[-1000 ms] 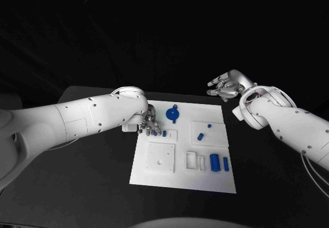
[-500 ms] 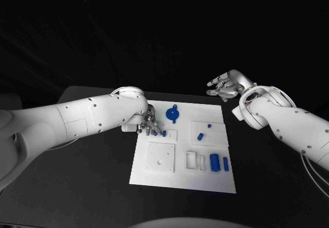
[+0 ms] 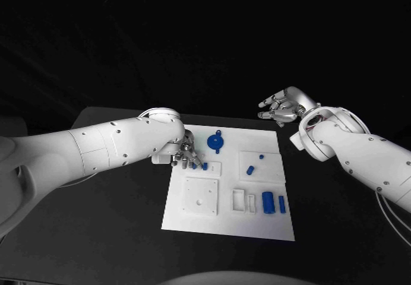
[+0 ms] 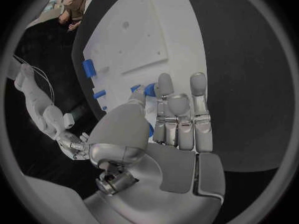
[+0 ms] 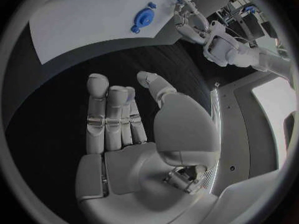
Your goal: Assemble the parts on the task board
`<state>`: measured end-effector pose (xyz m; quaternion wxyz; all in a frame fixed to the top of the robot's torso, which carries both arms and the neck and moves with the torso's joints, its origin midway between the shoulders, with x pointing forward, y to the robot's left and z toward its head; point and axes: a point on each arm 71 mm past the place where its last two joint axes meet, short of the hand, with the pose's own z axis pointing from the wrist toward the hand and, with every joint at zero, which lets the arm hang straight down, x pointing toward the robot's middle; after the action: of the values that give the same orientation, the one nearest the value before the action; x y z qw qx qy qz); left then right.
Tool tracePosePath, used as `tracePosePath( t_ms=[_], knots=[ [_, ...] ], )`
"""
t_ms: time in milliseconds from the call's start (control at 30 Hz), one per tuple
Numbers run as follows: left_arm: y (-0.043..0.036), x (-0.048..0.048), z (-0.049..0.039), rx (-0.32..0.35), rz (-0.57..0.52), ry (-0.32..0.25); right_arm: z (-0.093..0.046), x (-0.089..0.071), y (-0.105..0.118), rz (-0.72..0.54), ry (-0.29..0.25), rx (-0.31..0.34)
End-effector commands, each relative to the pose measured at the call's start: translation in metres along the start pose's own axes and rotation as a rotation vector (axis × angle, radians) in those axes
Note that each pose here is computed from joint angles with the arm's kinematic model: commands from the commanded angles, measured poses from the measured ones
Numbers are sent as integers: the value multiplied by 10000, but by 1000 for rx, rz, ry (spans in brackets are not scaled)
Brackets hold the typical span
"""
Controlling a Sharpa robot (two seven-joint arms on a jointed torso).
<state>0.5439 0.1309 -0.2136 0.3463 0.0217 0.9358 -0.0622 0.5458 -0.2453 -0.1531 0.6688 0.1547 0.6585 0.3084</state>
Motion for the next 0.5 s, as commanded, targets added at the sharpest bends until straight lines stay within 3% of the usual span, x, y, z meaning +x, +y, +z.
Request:
tracePosePath(
  t_ms=[33, 500],
  knots=[
    [90, 169, 95, -51, 42, 42, 0, 10, 6, -2, 14, -9],
    [169, 165, 92, -70, 54, 47, -3, 2, -7, -4, 14, -7]
  ],
)
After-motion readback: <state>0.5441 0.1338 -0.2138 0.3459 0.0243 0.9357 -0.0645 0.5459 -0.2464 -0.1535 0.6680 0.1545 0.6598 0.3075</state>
